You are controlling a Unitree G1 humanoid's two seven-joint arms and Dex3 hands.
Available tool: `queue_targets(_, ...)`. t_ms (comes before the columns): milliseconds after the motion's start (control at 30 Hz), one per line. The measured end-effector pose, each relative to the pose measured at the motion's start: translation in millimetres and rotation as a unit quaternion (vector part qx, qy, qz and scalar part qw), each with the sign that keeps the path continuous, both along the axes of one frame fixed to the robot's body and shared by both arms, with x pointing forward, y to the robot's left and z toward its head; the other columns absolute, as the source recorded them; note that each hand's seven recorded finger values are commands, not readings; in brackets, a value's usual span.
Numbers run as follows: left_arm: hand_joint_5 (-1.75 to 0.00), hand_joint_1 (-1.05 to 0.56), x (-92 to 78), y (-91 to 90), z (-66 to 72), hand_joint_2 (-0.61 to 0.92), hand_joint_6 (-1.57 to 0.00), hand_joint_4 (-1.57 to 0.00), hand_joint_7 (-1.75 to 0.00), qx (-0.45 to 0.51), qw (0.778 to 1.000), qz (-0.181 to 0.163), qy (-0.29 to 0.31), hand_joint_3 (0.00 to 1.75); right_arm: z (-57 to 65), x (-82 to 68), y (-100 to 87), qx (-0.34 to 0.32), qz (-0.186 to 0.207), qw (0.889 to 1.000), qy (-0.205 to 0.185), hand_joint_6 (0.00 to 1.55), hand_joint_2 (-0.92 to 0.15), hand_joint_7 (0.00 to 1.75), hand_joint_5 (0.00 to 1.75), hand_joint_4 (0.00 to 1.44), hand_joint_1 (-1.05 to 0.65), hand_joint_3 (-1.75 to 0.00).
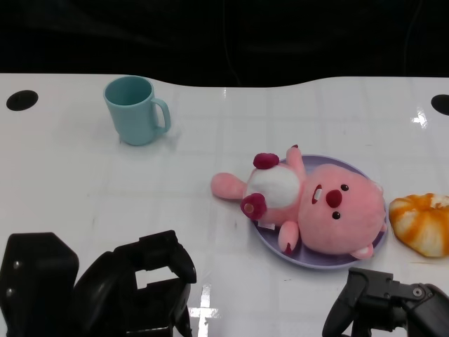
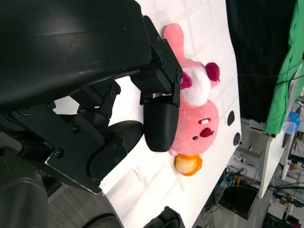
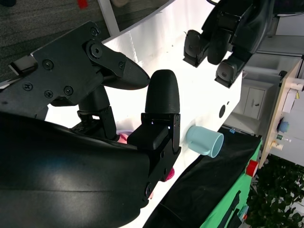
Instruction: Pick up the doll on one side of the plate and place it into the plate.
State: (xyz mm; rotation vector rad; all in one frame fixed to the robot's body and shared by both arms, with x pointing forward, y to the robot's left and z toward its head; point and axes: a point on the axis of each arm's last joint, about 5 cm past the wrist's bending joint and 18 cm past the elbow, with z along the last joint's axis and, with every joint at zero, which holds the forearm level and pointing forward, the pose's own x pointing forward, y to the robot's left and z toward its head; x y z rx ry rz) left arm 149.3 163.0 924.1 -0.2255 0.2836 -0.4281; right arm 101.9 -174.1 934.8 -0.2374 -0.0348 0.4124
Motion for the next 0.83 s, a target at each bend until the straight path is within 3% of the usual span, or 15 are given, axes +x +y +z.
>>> queue_targets(300,-1.75,-0.16,1.6,1.7,-8.4,0.46,-0.68,-0.84,-1.65,-0.009,1.000,-0.009,0.016,1.31,-0.4,-1.5,-2.0,-0.002,-0.005,1.000,-0.001,0.63,-0.55,1.29,1.66,0.67,-0.17,-1.03)
queue_targets(833,-1.75,-0.16,2.4,6.4,-10.2,0.44,-0.69,-0.85,-1.63,-0.004,1.000,-0.026,0.009,1.34,-0.5,-4.0,2.9,0.008,-0.014,1.000,-0.003,0.61,-0.55,1.31,1.69,0.64,-0.16,-1.05)
